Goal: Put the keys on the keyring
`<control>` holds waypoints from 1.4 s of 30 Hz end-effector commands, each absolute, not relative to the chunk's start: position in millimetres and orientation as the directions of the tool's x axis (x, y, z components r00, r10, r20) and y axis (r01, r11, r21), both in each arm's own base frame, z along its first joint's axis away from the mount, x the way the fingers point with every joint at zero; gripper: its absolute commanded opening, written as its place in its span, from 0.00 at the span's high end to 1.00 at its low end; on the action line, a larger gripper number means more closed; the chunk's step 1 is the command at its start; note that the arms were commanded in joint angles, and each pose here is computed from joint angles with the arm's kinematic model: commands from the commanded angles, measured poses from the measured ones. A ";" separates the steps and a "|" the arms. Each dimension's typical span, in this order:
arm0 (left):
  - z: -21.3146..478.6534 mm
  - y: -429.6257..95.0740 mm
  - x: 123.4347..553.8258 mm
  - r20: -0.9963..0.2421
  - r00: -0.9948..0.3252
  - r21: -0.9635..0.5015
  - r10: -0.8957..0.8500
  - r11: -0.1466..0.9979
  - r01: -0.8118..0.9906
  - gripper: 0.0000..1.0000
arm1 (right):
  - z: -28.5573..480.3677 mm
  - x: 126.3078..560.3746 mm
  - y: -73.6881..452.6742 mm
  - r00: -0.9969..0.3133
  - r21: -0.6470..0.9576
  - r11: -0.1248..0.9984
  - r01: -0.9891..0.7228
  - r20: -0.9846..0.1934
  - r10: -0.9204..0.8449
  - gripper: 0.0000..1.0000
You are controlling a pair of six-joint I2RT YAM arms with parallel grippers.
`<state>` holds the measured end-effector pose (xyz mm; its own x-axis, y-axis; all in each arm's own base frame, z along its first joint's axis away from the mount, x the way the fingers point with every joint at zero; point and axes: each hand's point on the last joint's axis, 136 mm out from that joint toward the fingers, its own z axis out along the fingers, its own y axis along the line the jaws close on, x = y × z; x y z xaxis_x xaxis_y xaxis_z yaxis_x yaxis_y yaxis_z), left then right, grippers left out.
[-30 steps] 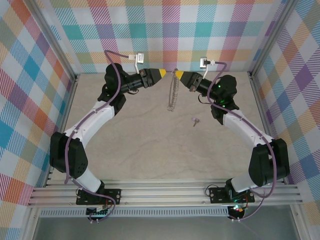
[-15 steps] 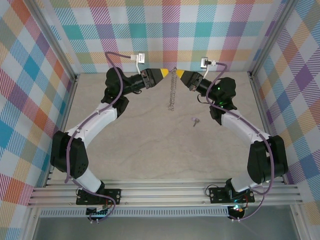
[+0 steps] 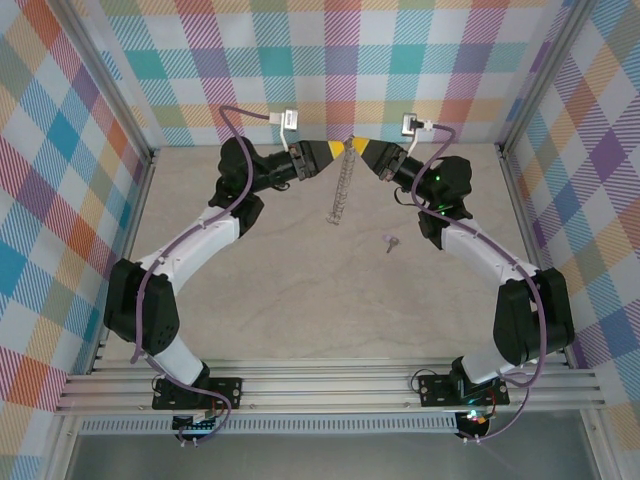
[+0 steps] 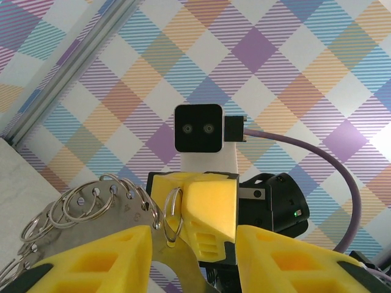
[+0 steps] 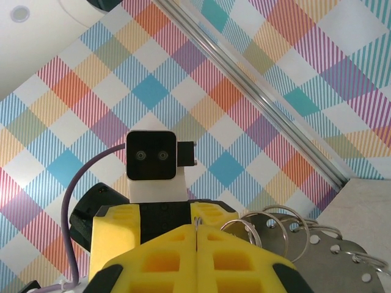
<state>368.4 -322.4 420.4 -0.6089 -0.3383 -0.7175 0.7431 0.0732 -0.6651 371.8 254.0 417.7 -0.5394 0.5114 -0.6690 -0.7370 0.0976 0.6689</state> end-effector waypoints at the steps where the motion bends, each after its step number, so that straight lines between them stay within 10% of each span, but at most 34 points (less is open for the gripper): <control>1: 425.6 -328.0 365.0 -0.743 -0.580 -0.633 -0.336 0.068 0.771 0.61 | 428.3 366.5 254.0 -0.510 0.635 0.069 -0.770 -0.676 0.532 1.00; 42: 431.0 -325.5 367.8 -0.752 -0.539 -0.614 -0.378 0.108 0.782 0.79 | 420.4 363.1 263.0 -0.548 0.656 0.051 -0.753 -0.668 0.502 1.00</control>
<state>376.0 -324.7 416.0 -0.5827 -0.3609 -0.7282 0.7453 0.1201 -0.6559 369.8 260.2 415.0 -0.5611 0.5032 -0.6572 -0.7303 0.0728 0.6792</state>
